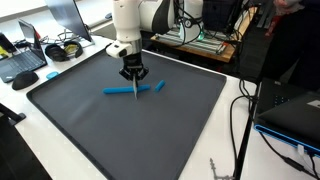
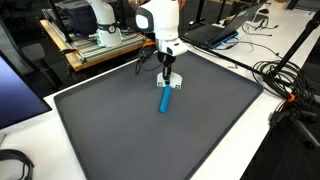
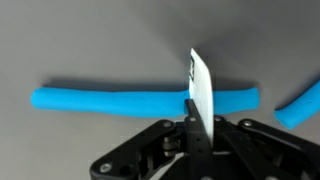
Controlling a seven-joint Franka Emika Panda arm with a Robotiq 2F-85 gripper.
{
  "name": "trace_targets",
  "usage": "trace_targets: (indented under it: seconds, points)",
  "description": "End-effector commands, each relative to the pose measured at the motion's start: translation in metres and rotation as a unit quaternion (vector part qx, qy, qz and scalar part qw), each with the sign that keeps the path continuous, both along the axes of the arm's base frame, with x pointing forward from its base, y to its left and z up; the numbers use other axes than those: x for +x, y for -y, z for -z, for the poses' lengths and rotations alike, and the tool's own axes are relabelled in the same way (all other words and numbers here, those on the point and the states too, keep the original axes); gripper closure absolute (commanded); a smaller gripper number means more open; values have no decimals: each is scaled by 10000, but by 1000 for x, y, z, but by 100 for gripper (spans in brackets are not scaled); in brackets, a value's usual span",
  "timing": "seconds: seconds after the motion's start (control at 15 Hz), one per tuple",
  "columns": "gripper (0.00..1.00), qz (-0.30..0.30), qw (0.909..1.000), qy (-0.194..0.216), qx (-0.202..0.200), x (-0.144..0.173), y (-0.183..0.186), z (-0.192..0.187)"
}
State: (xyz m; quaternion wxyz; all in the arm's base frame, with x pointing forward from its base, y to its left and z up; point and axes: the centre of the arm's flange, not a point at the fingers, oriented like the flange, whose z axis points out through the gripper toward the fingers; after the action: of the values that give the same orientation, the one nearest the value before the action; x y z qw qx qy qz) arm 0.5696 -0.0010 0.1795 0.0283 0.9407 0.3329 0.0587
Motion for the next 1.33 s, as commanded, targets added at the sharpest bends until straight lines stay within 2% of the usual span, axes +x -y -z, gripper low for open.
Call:
trace_targets:
  seconds: [0.0,0.53,0.67,0.8,1.27]
  points:
    - [99,-127,9997,145,134,8,-11,16]
    - [99,-431,9972,517,318,14,-44,-1]
    - [99,-428,9977,474,208,15,-50,-8]
    - [99,-360,9983,465,49,13,-48,-18]
    - [99,-127,9994,306,-139,-3,-17,-63]
